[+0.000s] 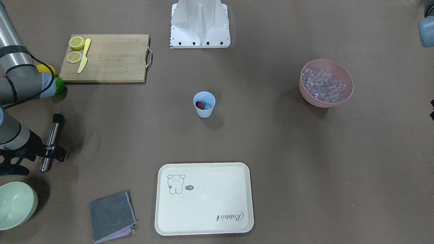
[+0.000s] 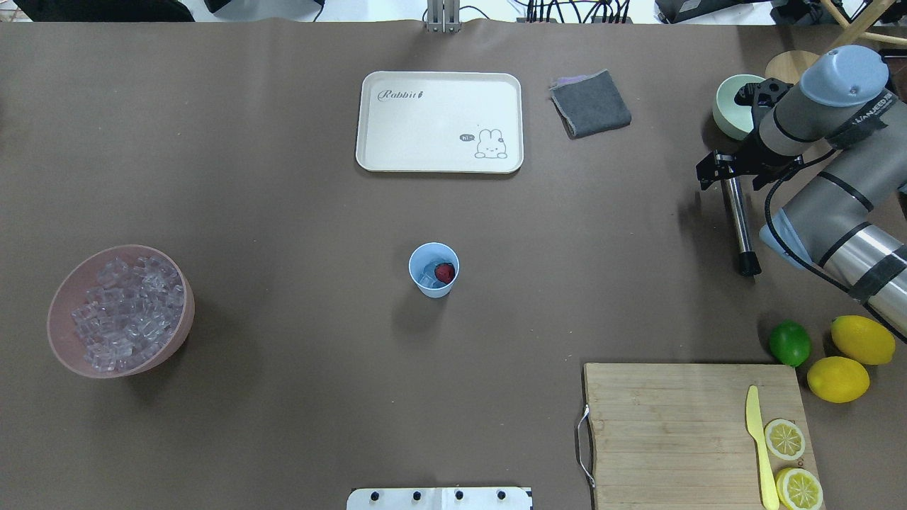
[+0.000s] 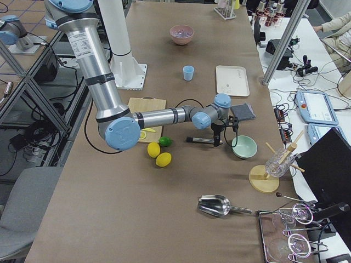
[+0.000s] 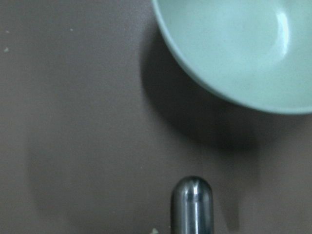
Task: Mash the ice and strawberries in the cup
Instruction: 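Lower the right gripper onto the dark pestle and grasp its top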
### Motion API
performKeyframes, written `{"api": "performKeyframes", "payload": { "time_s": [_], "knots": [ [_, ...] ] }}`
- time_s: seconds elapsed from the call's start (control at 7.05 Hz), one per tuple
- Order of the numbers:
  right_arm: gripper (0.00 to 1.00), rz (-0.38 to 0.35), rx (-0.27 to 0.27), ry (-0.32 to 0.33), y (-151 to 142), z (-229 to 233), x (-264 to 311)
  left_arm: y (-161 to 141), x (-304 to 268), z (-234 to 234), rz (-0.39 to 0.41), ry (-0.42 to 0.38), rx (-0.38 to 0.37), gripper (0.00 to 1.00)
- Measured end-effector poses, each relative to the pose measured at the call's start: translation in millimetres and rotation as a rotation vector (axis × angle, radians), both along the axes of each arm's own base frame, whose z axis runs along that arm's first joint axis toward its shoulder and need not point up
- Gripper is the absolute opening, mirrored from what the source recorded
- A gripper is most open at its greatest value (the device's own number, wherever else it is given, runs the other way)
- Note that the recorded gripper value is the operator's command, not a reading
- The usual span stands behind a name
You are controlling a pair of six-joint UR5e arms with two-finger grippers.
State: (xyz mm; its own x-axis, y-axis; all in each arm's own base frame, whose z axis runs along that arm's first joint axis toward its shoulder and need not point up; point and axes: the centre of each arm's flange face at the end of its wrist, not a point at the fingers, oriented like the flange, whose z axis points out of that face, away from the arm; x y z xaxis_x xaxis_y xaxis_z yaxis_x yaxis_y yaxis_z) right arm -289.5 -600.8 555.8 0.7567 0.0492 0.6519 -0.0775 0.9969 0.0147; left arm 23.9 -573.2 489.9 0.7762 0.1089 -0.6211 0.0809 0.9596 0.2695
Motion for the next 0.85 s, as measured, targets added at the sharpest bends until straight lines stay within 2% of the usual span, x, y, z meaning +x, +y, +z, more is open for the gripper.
{"api": "performKeyframes", "payload": {
  "time_s": [0.14, 0.28, 0.71, 0.85],
  "knots": [
    [0.16, -0.003, -0.003, 0.003, 2.1, 3.7, 0.4, 0.1, 0.0, -0.1, 0.0, 0.0, 0.001, 0.98],
    [0.0, -0.005, -0.006, 0.005, 3.7, 6.9, 1.4, 0.1, 0.0, -0.7, 0.001, 0.0, 0.002, 0.98],
    [0.0, -0.004, 0.002, 0.002, 3.6, 8.3, 4.5, -0.5, -0.2, -2.5, 0.001, 0.0, 0.006, 0.98],
    [0.0, 0.0, 0.023, -0.015, -3.7, -4.1, 10.9, -0.6, -1.1, -2.6, -0.001, 0.0, 0.006, 0.98]
  ]
}}
